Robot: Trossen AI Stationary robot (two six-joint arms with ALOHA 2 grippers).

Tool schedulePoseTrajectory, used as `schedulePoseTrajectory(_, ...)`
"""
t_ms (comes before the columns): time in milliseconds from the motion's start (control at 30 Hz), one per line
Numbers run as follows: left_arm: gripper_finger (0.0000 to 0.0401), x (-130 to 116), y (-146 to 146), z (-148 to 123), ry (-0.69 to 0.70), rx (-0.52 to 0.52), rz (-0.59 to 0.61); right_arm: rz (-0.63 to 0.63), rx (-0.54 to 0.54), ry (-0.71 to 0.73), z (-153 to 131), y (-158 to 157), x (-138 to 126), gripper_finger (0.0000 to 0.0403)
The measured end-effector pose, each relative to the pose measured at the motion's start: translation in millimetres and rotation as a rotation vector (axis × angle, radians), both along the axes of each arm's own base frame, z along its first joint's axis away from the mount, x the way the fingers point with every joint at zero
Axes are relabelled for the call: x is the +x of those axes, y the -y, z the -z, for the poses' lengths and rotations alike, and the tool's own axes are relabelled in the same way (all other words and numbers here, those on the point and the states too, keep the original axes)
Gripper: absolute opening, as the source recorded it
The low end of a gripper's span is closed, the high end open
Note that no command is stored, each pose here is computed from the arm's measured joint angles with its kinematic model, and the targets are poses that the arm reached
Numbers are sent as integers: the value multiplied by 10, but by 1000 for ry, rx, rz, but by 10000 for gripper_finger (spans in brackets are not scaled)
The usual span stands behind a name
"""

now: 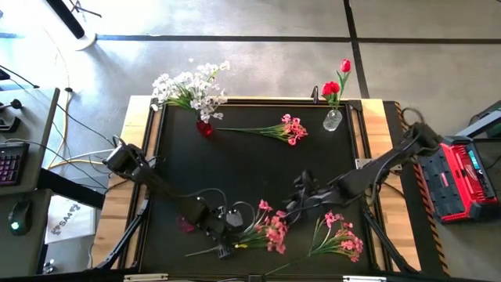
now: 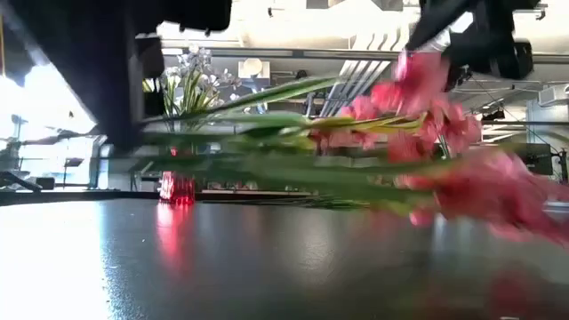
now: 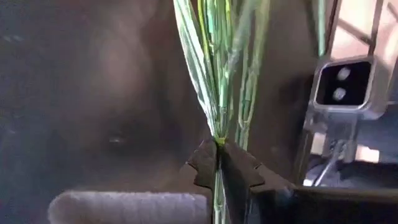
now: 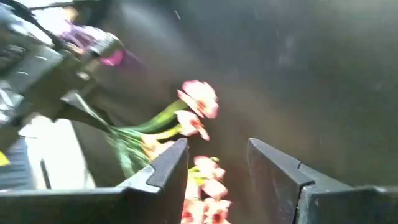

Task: Sort flowers into vase by color
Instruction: Put the bottom left pink flowers into the violet vase

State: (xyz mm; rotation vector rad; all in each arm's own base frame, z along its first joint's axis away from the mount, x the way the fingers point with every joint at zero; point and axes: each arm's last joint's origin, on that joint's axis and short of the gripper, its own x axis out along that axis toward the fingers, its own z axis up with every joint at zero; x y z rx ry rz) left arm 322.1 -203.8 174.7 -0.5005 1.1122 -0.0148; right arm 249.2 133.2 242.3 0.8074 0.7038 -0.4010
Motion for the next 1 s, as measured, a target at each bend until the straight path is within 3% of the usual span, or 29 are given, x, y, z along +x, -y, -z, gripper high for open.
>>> schedulePoseTrajectory(267,1,6,-328,-550,186,28,-100,0,-76,272,-622,191,-365,154)
schedulePoseTrajectory(533,0,-216,-608,-1224,455,133,-228,-8,-277,680,-1337,300,-899,154)
schedulePoseTrajectory(667,0,-392,-709,-1524,595,250,-304,58,-369,700,-1426,372,-1019,154)
schedulePoseTrajectory(833,0,-694,-710,-1822,735,426,-391,82,-414,642,-1352,388,-966,154)
schedulePoseTrajectory(1000,0,-1073,-569,-1806,795,537,-423,107,-395,585,-1232,366,-869,154)
